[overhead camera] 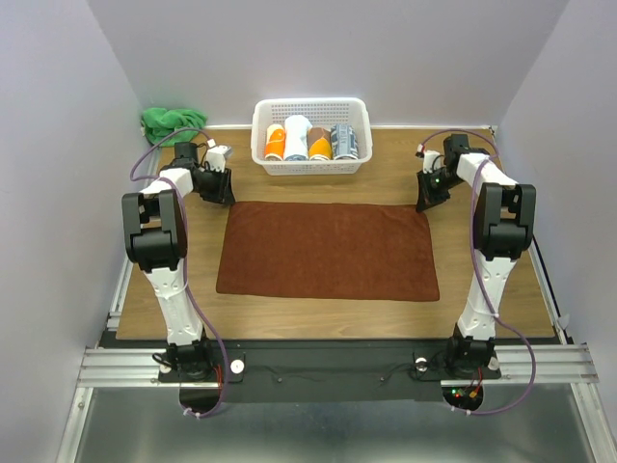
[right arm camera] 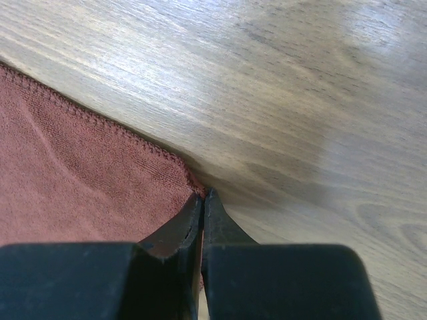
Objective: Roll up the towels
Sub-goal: Fold the towel
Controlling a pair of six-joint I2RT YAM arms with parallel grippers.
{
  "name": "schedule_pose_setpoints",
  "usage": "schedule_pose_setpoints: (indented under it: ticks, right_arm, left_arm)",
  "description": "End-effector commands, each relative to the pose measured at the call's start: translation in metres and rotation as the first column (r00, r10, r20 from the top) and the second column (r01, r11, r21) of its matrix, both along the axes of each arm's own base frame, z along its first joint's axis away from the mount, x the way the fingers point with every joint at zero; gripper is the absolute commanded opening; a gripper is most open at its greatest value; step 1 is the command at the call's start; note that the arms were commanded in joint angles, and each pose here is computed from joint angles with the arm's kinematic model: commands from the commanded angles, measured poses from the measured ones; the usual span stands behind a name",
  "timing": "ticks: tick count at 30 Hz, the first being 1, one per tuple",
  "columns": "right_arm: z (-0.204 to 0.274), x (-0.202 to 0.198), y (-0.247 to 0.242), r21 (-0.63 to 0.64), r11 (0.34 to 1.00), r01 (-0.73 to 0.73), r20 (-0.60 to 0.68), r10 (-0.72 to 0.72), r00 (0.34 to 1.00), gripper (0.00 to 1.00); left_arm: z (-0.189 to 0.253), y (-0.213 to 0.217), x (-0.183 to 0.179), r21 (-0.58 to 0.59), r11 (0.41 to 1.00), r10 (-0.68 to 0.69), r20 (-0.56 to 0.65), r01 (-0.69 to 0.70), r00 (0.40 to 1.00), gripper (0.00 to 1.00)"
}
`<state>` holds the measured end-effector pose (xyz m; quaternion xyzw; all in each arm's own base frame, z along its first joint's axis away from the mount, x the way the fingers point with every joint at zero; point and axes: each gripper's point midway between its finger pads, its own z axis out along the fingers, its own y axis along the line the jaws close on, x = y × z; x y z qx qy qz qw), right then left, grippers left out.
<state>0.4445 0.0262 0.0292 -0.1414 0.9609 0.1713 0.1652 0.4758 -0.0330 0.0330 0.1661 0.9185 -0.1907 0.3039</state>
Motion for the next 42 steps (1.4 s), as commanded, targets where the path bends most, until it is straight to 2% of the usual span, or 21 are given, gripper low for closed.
schedule_pose_setpoints:
  ticks: [1,11,15,18,19,21,22,25,35,42]
  right_arm:
    - [0.01,0.015,0.004,0.007,1.0,-0.008,0.048,0.008,0.999,0.01]
    - [0.007,0.013,0.003,0.006,1.0,-0.01,0.04,0.01,0.999,0.01]
    - [0.007,0.013,0.004,0.006,1.0,-0.008,0.04,0.008,0.999,0.01]
    - [0.007,0.014,0.003,0.006,1.0,-0.009,0.041,0.009,0.999,0.01]
    - [0.007,0.014,0.003,0.005,1.0,-0.01,0.042,0.01,0.999,0.01]
    - [0.008,0.014,0.003,0.006,1.0,-0.009,0.044,0.009,0.999,0.0]
    - [0.008,0.015,0.003,0.005,1.0,-0.01,0.046,0.01,0.999,0.01]
    - [0.011,0.019,0.002,-0.004,1.0,-0.005,0.058,0.005,0.998,0.01]
    - [0.057,0.042,0.002,0.004,1.0,-0.002,0.178,0.001,0.984,0.01]
    - [0.068,0.037,-0.005,-0.026,0.999,-0.02,0.208,0.025,0.978,0.01]
  left_arm:
    - [-0.001,-0.007,-0.002,-0.013,1.0,-0.027,-0.008,0.027,1.0,0.39]
    - [-0.001,-0.02,-0.012,-0.054,0.996,-0.067,-0.032,0.066,0.997,0.37]
    - [-0.004,-0.018,-0.014,-0.037,0.997,-0.072,-0.037,0.071,0.997,0.35]
    - [-0.005,-0.017,-0.014,-0.032,0.997,-0.068,-0.039,0.067,0.997,0.26]
    - [-0.004,-0.017,-0.014,-0.033,0.997,-0.066,-0.039,0.064,0.997,0.18]
    - [-0.003,-0.017,-0.012,-0.036,0.997,-0.063,-0.035,0.062,0.997,0.12]
    - [0.001,-0.017,-0.008,-0.034,0.998,-0.057,-0.021,0.056,0.998,0.06]
    - [0.013,-0.016,0.003,-0.035,0.998,-0.045,0.014,0.046,0.999,0.0]
    - [0.079,-0.02,0.022,-0.053,0.996,-0.069,0.152,0.077,0.986,0.0]
    - [0.088,-0.015,0.011,-0.04,0.995,-0.083,0.161,0.091,0.983,0.0]
